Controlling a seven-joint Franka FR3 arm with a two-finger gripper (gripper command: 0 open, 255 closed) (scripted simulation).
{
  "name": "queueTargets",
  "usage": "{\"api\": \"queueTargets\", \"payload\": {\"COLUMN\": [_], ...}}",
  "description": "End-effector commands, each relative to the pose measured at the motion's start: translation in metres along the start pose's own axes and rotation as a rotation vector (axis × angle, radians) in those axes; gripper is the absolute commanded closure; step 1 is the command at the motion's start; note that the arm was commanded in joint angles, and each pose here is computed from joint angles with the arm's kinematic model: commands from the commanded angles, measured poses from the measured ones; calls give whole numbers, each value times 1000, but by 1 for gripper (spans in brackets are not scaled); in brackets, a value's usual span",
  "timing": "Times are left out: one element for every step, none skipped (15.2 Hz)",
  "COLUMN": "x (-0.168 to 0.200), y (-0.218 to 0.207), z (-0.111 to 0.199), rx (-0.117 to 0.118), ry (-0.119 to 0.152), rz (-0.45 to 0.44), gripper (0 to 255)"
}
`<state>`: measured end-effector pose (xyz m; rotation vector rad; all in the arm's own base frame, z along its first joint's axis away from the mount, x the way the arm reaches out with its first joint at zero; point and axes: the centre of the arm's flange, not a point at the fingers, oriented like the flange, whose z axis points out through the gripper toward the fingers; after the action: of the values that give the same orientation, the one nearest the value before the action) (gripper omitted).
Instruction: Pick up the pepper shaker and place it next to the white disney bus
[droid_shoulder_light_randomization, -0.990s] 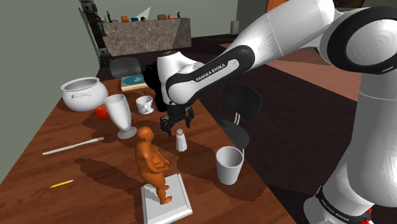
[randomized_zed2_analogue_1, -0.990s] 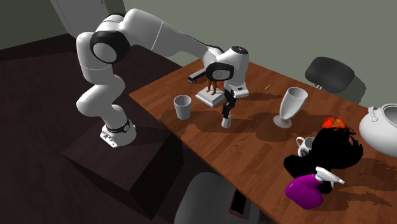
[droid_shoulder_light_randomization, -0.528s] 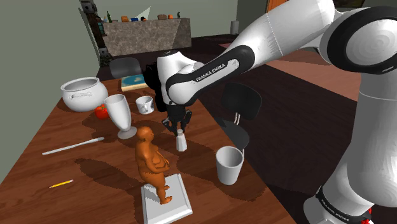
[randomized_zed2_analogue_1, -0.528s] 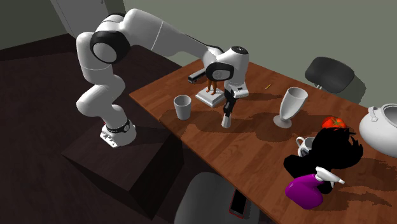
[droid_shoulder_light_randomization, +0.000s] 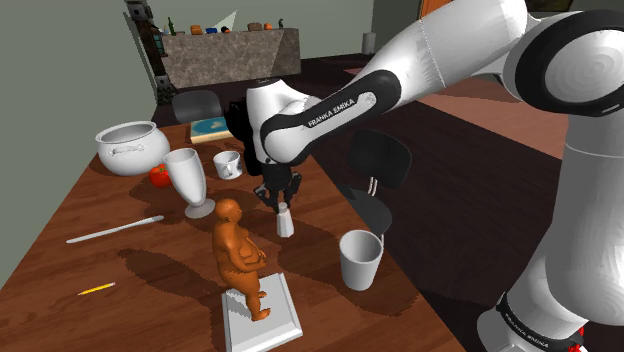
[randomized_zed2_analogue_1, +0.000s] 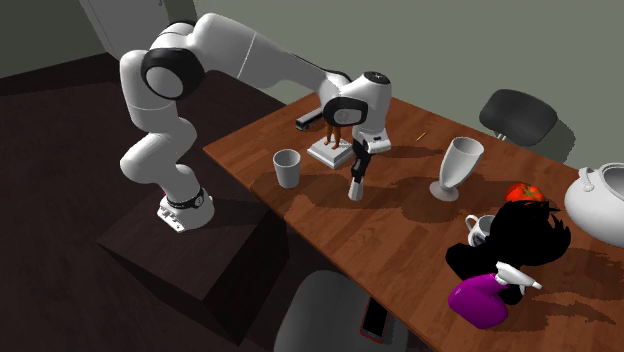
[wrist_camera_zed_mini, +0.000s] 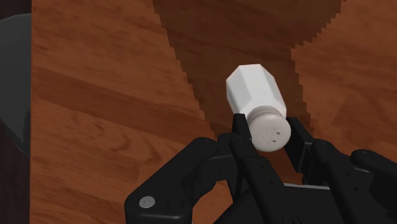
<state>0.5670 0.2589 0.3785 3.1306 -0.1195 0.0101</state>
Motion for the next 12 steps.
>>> {"api": "queueTargets", "payload": {"x": [0,0,0,0,0,0,0,1,1,1,1,1], "y": [0,0,1,1,1,1,1,1,1,1,1,1], "z": [-8,-13,-18,-24,-29,-34,-39,-45,-50,-55,-61,-66], "rx": [0,0,0,0,0,0,0,0,0,0,0,0], "ry": [0,0,0,0,0,0,0,0,0,0,0,0], "rz": [0,0,0,0,0,0,0,0,0,0,0,0], "gripper": [255,255,255,255,255,255,255,255,255,255,255,255]}}
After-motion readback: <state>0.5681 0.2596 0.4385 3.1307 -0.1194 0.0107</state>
